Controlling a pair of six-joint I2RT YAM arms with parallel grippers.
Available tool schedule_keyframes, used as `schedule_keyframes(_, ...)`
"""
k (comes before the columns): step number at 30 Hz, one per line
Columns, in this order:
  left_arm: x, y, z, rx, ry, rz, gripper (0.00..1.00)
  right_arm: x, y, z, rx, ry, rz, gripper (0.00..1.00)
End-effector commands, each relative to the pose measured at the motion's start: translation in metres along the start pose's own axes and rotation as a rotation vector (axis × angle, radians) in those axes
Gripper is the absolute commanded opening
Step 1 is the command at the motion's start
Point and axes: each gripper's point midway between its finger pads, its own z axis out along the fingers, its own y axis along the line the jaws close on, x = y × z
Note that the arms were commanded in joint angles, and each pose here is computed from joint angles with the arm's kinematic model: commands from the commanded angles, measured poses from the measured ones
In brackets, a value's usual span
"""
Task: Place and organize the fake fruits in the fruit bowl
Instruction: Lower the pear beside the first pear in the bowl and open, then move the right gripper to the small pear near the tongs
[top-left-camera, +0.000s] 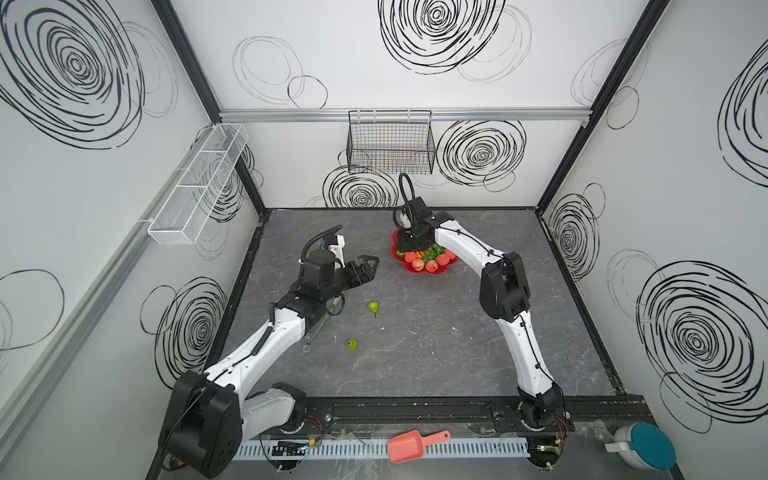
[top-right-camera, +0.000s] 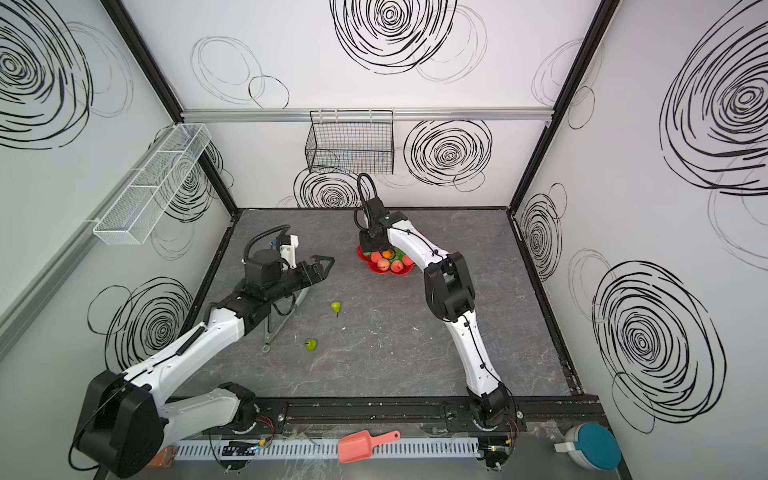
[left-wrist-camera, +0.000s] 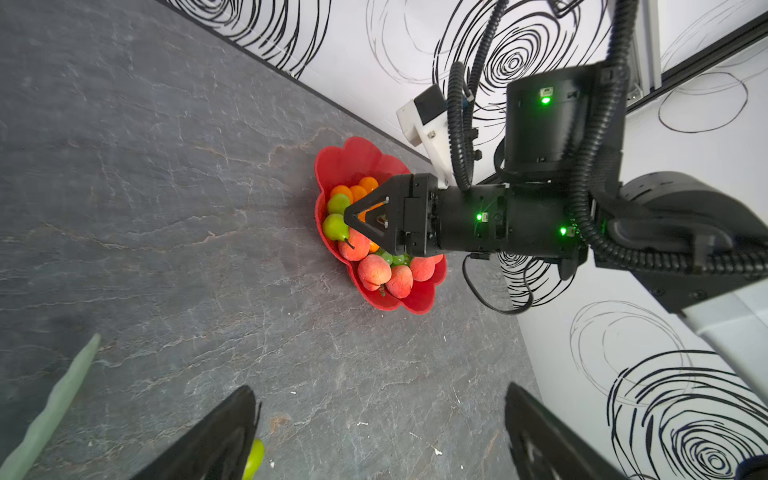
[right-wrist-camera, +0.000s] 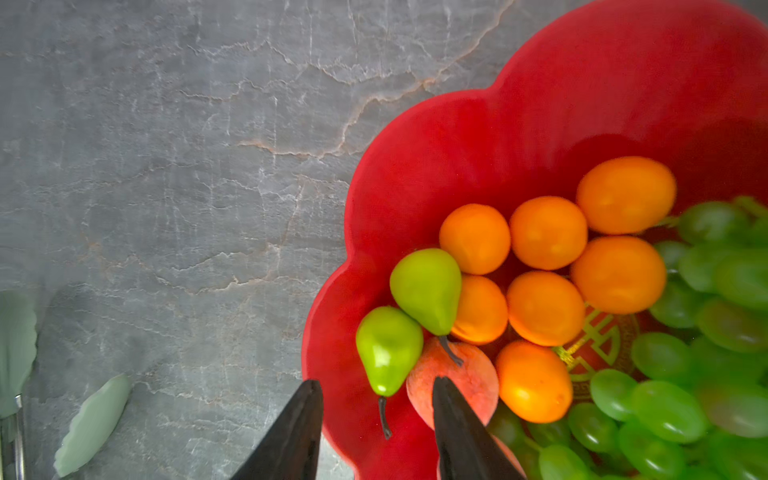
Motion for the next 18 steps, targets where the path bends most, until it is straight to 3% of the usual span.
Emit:
schedule_keyframes(1,0.007,0.008,-0.015,-0.059,-0.001,0.047,0.96,-0.018,0.019,-0.052,-0.024,-0.090,-0.041,0.47)
schedule_keyframes(8,0.025,0.014,-0.050,-0.079,0.019,0.055,0.96,0.015,0.047,-0.071,-0.030,-0.094,-0.102,0.47)
schedule_keyframes(18,0.062,0.034,-0.079,-0.089,0.041,-0.034,0.96,0.081,0.099,-0.070,-0.079,-0.020,-0.149,0.46)
